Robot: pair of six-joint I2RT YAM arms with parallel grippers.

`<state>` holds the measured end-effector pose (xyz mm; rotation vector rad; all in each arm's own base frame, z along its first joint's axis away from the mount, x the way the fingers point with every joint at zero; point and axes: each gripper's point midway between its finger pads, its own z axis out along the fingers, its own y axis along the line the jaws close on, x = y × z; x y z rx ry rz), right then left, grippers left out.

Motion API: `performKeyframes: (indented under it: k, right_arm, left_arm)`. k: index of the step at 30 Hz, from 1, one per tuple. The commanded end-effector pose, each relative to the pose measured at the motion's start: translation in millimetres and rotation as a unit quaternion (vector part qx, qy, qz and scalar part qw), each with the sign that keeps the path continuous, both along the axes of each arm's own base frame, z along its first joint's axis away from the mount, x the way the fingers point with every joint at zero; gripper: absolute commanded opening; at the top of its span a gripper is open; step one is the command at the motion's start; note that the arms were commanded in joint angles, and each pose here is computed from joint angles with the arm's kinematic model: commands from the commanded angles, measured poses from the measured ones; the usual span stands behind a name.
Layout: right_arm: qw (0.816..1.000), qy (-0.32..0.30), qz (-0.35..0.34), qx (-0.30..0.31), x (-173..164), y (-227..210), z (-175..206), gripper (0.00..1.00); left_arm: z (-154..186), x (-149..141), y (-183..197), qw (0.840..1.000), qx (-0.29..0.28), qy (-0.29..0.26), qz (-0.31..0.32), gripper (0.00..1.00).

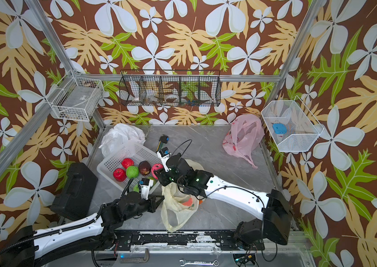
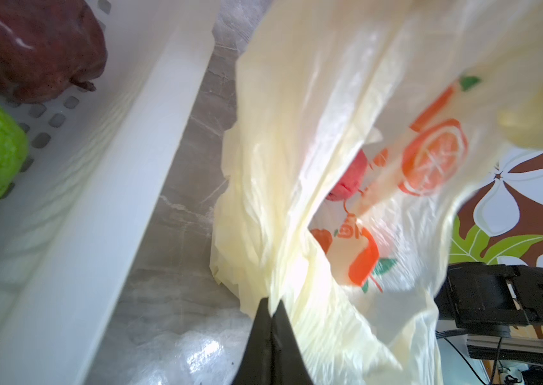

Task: Untie the knot of a plastic bag & take out the apple
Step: Place the apple in the basket.

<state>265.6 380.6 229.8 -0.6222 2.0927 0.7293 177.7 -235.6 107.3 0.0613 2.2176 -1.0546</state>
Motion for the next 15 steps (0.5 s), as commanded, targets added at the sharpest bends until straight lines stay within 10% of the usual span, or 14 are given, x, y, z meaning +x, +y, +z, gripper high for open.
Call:
performKeyframes:
  k: [1, 15]
  right_arm:
    - [0.999, 0.018, 0.010, 0.029, 12.5, 22.3, -6.3, 0.50]
    - [0.987, 0.109, 0.117, -0.002, 21.2, 103.8, -86.5, 0.75]
  left_arm:
    - [2.8, 0.9, 5.1, 1.000, -0.012, 0.000, 0.016, 0.00]
    - [4.2, -5.7, 14.5, 0.999, -0.028, -0.002, 0.020, 0.00]
